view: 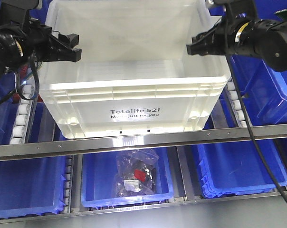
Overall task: Place moving items into box and shelve
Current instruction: 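Open both grippers and release the tote rims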
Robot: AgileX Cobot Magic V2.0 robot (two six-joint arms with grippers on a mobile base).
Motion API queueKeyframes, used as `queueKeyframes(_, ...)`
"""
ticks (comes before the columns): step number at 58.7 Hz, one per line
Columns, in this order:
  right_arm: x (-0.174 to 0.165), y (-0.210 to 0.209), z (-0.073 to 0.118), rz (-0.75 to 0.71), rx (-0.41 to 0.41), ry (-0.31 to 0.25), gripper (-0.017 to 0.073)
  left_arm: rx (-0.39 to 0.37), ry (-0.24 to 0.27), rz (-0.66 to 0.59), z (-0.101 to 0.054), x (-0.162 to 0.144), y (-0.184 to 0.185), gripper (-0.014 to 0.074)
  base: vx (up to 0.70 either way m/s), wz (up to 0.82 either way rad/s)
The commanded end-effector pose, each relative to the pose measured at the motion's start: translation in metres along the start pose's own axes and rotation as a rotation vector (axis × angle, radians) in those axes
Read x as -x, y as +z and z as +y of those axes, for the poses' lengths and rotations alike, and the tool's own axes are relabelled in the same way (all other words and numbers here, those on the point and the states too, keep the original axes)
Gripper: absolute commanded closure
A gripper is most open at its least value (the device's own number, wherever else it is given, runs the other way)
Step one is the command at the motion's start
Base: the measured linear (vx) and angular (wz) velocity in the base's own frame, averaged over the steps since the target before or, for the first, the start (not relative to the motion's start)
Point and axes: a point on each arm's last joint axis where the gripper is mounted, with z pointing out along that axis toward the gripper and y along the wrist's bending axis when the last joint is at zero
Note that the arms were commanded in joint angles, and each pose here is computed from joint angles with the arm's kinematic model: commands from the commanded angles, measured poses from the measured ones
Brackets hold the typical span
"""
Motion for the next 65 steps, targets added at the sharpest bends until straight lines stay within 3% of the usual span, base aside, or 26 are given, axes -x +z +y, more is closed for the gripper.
queueKeyframes(1, 0.037, -0.029, -0.002, -0.212, 0.004, -0.019, 0.0071, -0.030, -0.009, -0.182, -0.001, 0.033, -0.018, 0.0063, 0.00, 0.00)
queueKeyframes(18, 0.043, -0.044, -0.003, -0.226, -0.001, -0.005, 0.0105, -0.030, -0.010, -0.256, 0.000, 0.046, -0.038, 0.0069, 0.00, 0.00)
queueKeyframes(27, 0.038, -0.043, -0.004, -0.168, -0.009, 0.006, 0.0286, -0.020, -0.016, -0.250, 0.001, 0.048, -0.044, 0.0165, 0.00, 0.00)
queueKeyframes(39, 0.040, -0.047, -0.004, -0.183, -0.009, 0.006, 0.0569, -0.017, -0.017, -0.260, 0.002, 0.050, -0.049, 0.0455, 0.00, 0.00)
queueKeyframes(44, 0.043, -0.052, -0.005, -0.194, -0.011, 0.004, 0.0571, -0.016, -0.014, -0.259, 0.002, 0.050, -0.049, 0.0603, 0.00, 0.00)
queueKeyframes(65, 0.044, -0.057, -0.005, -0.201, -0.013, 0.005, 0.0568, -0.014, -0.014, -0.254, 0.002, 0.050, -0.049, 0.0601, 0.00, 0.00)
